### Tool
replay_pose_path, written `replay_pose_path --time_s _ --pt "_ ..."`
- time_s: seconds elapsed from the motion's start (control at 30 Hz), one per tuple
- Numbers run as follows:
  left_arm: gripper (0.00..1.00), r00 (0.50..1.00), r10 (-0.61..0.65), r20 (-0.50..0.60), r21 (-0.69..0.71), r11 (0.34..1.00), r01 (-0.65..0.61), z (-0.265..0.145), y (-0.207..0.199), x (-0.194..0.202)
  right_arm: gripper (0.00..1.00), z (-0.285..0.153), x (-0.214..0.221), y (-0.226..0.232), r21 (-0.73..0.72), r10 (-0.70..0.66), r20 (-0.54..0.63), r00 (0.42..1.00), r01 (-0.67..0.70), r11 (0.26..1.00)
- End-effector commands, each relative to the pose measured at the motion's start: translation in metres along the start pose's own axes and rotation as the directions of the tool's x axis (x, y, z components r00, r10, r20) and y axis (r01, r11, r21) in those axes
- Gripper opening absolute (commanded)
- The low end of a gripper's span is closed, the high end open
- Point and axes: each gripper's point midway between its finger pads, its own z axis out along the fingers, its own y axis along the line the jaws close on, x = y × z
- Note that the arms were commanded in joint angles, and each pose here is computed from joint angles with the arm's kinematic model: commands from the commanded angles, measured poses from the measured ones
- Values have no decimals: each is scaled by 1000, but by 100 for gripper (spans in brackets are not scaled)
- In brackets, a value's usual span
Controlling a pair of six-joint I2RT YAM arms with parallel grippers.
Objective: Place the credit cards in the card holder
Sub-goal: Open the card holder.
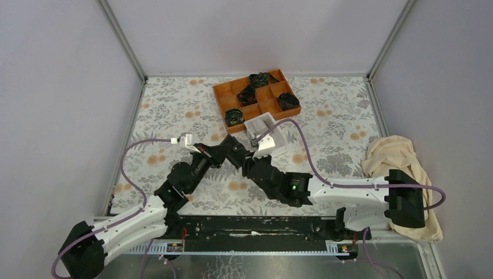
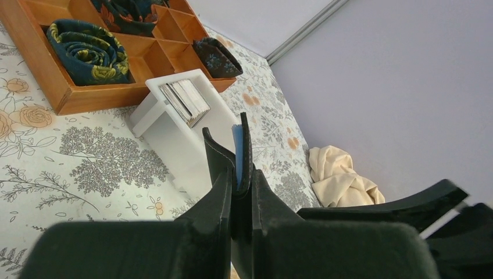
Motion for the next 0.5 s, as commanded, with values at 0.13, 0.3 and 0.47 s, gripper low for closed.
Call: replay_pose_path --time_s 0.13,0.3,0.47 --pt "0 997 63 -49 10 998 -63 3 -11 0 51 -2 -31 25 46 -195 73 978 192 980" --pt "0 995 72 -62 16 997 -72 2 -15 -2 52 3 -30 35 48 -238 66 969 235 971" --pt "0 994 80 -72 24 997 -78 0 -18 -3 53 7 -30 40 48 -254 68 965 251 967"
